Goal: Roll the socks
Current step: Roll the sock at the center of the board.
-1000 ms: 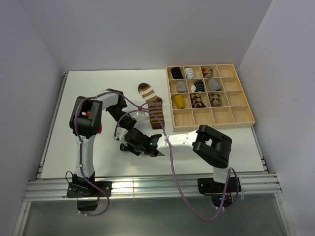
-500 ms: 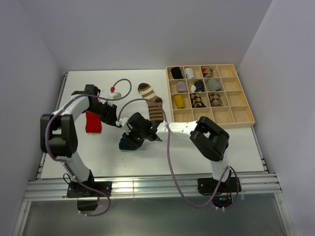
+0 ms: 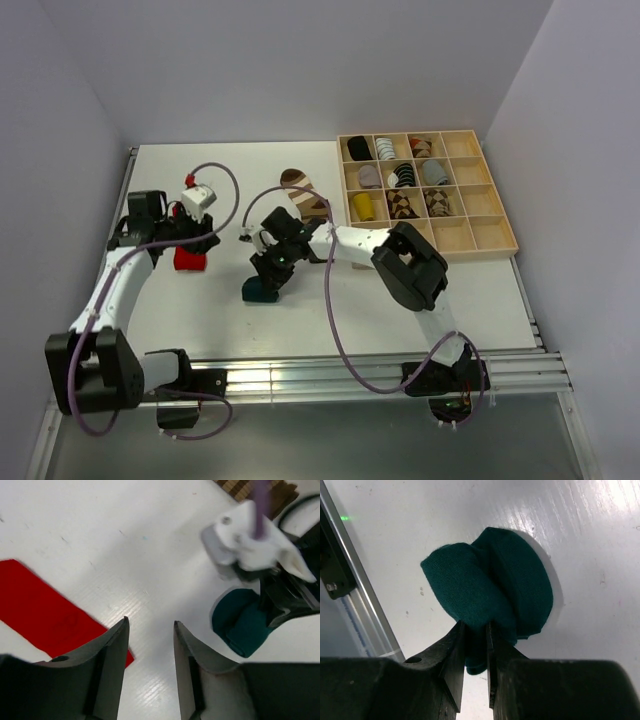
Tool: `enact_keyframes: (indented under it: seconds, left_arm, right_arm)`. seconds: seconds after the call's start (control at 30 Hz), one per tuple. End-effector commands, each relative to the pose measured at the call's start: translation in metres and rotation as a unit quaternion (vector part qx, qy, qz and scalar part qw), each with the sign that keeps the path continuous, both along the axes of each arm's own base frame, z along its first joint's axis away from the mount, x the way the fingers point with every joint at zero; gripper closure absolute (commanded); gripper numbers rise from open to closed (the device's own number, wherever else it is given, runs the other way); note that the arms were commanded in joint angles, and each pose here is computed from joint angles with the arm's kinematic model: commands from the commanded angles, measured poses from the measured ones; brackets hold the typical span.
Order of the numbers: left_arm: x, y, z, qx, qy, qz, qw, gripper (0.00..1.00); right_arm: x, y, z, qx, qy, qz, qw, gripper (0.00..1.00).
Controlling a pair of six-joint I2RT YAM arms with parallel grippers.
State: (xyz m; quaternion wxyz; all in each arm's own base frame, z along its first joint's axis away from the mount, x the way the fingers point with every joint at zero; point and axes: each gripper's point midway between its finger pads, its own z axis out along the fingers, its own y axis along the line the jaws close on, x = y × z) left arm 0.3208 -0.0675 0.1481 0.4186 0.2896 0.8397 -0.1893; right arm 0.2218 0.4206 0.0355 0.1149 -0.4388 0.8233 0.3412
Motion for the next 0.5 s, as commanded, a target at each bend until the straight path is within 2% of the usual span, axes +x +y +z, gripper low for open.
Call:
enact_keyframes:
  seconds: [0.0,0.17,0.23,0.47]
  left_arm:
    - [-0.002,0.001,0.009,0.094,-0.110,-0.046,0.988,0.54]
    - [-0.041,-0.033,-0.024,0.185,-0.163,-0.141,0.959,0.49]
    - [-0.047,-0.038,-0.026,0.214,-0.192,-0.156,0.945,0.47]
    - [-0.073,-0.063,-0.068,0.256,-0.187,-0.234,0.919,0.45]
  right_arm:
    - [-0.007,-0.026,-0.036,-0.082,0.054,-0.009,0.995,0.89]
    - [0.003,-0.028,-0.041,-0.099,0.070,-0.021,0.992,0.88]
    - [0.005,-0.026,-0.041,-0.100,0.083,-0.026,0.991,0.88]
    - [0.010,-0.026,-0.042,-0.104,0.113,-0.026,0.988,0.88]
